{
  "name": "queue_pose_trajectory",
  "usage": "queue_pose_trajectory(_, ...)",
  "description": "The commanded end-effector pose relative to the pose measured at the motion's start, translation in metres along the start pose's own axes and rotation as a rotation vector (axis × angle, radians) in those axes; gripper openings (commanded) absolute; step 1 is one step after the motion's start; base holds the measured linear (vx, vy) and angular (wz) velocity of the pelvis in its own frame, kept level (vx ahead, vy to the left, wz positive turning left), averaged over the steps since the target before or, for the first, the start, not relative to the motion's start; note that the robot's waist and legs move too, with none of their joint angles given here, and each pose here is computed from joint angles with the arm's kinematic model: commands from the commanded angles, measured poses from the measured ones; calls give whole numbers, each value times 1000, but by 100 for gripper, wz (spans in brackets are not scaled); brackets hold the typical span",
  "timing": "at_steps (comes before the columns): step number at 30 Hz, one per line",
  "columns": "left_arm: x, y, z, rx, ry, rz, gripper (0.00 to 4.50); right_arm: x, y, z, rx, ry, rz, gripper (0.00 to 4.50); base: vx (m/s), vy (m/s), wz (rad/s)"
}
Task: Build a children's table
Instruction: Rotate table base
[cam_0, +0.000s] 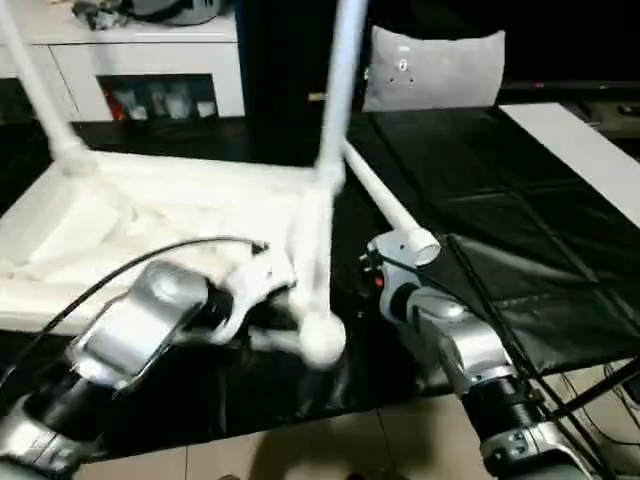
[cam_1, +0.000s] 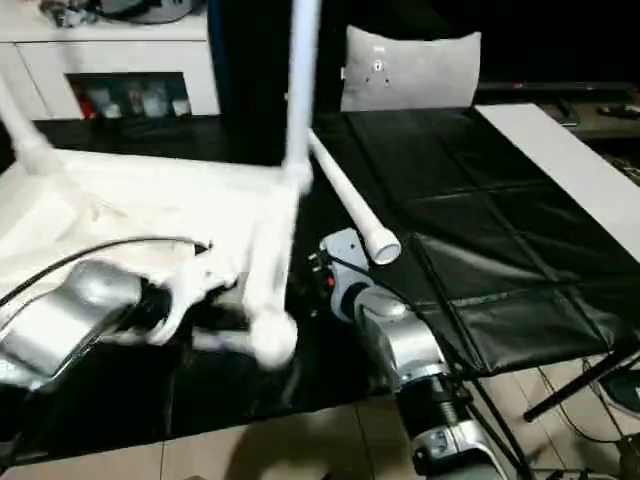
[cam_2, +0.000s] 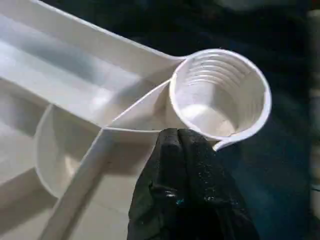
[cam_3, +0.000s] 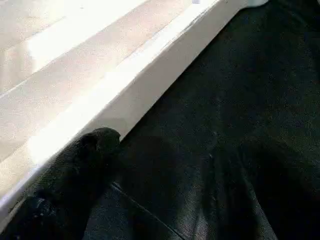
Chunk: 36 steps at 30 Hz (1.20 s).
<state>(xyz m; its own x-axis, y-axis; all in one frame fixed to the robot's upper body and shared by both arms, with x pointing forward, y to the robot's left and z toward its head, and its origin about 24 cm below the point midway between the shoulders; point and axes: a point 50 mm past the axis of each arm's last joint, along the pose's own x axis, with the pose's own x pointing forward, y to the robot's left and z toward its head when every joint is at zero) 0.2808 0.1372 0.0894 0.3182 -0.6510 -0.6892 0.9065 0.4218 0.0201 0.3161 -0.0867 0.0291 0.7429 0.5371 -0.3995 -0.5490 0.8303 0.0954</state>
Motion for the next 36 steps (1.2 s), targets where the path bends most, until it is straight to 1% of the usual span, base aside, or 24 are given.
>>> queue_pose_trajectory(1, 1, 10, 3, -2, -26, 91, 3, 0, 0, 10, -23, -34, 11, 450, 0, 0, 0)
queue_pose_trajectory(3, 1, 9, 4, -7, -36, 89, 3, -2, -1, 13, -22, -47, 2, 450, 0, 0, 0)
queue_pose_trajectory(4, -1, 8, 7, -26, -83, 91, 3, -6, -6, 20, -19, -79, -21, 450, 0, 0, 0)
queue_pose_trajectory(7, -4, 6, 11, -88, -183, 112, 3, -16, -11, 30, -12, -133, -59, 450, 0, 0, 0)
queue_pose_trajectory(8, -7, 6, 13, -128, -252, 139, 3, -23, -12, 34, -7, -167, -69, 450, 0, 0, 0)
queue_pose_trajectory(9, -8, 6, 13, -147, -287, 155, 3, -26, -12, 35, -5, -183, -72, 450, 0, 0, 0)
queue_pose_trajectory(10, -11, 6, 16, -170, -360, 200, 3, -32, -12, 37, 11, -199, -80, 450, 0, 0, 0)
queue_pose_trajectory(11, -16, 3, 16, -255, -496, 309, 3, -47, -11, 38, 49, -237, -100, 450, 0, 0, 0)
queue_pose_trajectory(13, -18, -1, 11, -330, -554, 379, 3, -56, -9, 39, 72, -260, -111, 450, 0, 0, 0)
queue_pose_trajectory(15, -18, -2, 10, -345, -563, 395, 3, -58, -9, 38, 76, -261, -113, 450, 0, 0, 0)
queue_pose_trajectory(16, -20, -11, 3, -377, -608, 504, 3, -71, -5, 37, 40, -277, -123, 450, 0, 0, 0)
queue_pose_trajectory(18, -22, -13, -1, -401, -615, 556, 3, -76, -1, 36, 45, -283, -120, 450, 0, 0, 0)
queue_pose_trajectory(19, -24, -17, -5, -435, -623, 640, 3, -83, 2, 35, 74, -293, -130, 450, 0, 0, 0)
queue_pose_trajectory(20, -25, -19, -6, -442, -625, 673, 3, -86, 3, 35, 88, -300, -137, 450, -16, -18, 31)
queue_pose_trajectory(21, -25, -19, -6, -442, -625, 673, 3, -86, 3, 35, 88, -300, -137, 450, 7, -48, 56)
queue_pose_trajectory(22, -25, -21, -8, -466, -633, 707, 3, -90, 5, 34, 97, -318, -151, 450, 7, -48, 56)
queue_pose_trajectory(24, -25, -22, -9, -485, -646, 718, 3, -94, 6, 35, 91, -354, -157, 450, 10, -114, 39)
queue_pose_trajectory(25, -23, -26, -10, -508, -622, 727, 3, -100, 10, 34, 117, -377, -131, 450, 13, -134, 29)
queue_pose_trajectory(28, -23, -31, -11, -469, -611, 747, 3, -105, 10, 26, 138, -336, -136, 450, 16, -214, 16)
queue_pose_trajectory(30, -22, -36, -12, -476, -602, 721, 3, -108, 9, 23, 141, -328, -151, 450, -18, -176, -10)
queue_pose_trajectory(32, -22, -40, -13, -446, -603, 721, 3, -113, 7, 22, 154, -339, -182, 450, -15, -121, -7)
queue_pose_trajectory(35, -22, -42, -14, -442, -607, 720, 3, -118, 8, 24, 140, -347, -201, 450, -18, -42, 0)
queue_pose_trajectory(36, -22, -43, -15, -443, -606, 722, 3, -119, 8, 23, 136, -332, -223, 450, 0, 0, 0)
